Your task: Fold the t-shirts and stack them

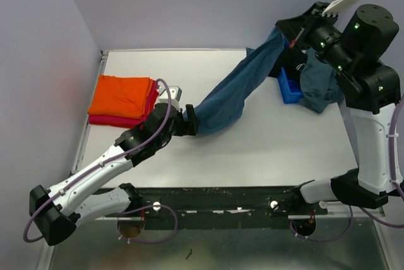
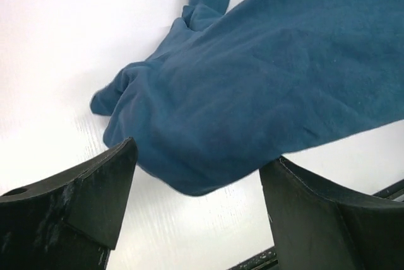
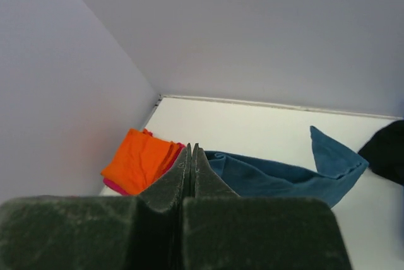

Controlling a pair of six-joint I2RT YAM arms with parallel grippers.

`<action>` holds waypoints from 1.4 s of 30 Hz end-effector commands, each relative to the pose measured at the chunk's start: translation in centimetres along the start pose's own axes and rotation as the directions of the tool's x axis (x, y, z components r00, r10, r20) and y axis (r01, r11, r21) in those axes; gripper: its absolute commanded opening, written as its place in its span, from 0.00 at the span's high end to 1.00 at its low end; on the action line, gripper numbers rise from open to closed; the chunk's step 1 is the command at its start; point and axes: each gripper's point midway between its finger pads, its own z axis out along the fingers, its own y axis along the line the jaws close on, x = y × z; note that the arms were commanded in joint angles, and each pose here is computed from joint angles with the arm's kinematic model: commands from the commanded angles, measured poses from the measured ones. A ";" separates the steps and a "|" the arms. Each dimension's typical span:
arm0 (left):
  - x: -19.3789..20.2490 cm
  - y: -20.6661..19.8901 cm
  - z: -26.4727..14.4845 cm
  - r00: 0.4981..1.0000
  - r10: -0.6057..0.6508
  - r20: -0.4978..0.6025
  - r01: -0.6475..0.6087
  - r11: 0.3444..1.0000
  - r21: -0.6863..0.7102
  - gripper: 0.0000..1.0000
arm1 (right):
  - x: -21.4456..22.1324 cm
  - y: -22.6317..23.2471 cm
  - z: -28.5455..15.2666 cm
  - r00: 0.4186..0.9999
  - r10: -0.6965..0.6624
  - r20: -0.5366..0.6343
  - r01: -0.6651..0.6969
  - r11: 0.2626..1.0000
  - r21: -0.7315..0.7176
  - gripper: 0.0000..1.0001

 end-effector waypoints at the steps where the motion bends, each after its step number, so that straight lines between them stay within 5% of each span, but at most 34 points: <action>1: 0.2 -0.5 1.0 1.000 0.015 0.025 -0.016 0.999 0.040 0.10 | 3.9 -3.7 -0.2 0.990 -0.023 -0.137 0.043 0.988 0.148 0.99; 13: 0.7 0.6 1.9 1.000 0.016 0.021 -0.016 1.000 -0.024 0.09 | 10.8 -10.2 -1.9 0.962 0.025 -0.271 0.082 0.923 0.376 0.99; 26: 1.2 1.8 11.2 0.991 -0.029 -0.133 0.016 0.995 -0.100 0.16 | 25.2 -16.0 -11.0 0.913 0.197 -0.356 0.048 0.817 0.575 0.99; 35: 0.6 0.2 16.8 0.976 0.005 -0.218 -0.028 0.994 -0.101 0.17 | 30.1 -16.9 -14.4 0.906 0.235 -0.352 0.017 0.811 0.585 0.99; 42: 2.2 2.3 19.7 0.958 -0.044 -0.283 -0.022 0.974 -0.224 0.35 | 30.4 -17.2 -14.6 0.902 0.235 -0.363 0.027 0.807 0.590 0.99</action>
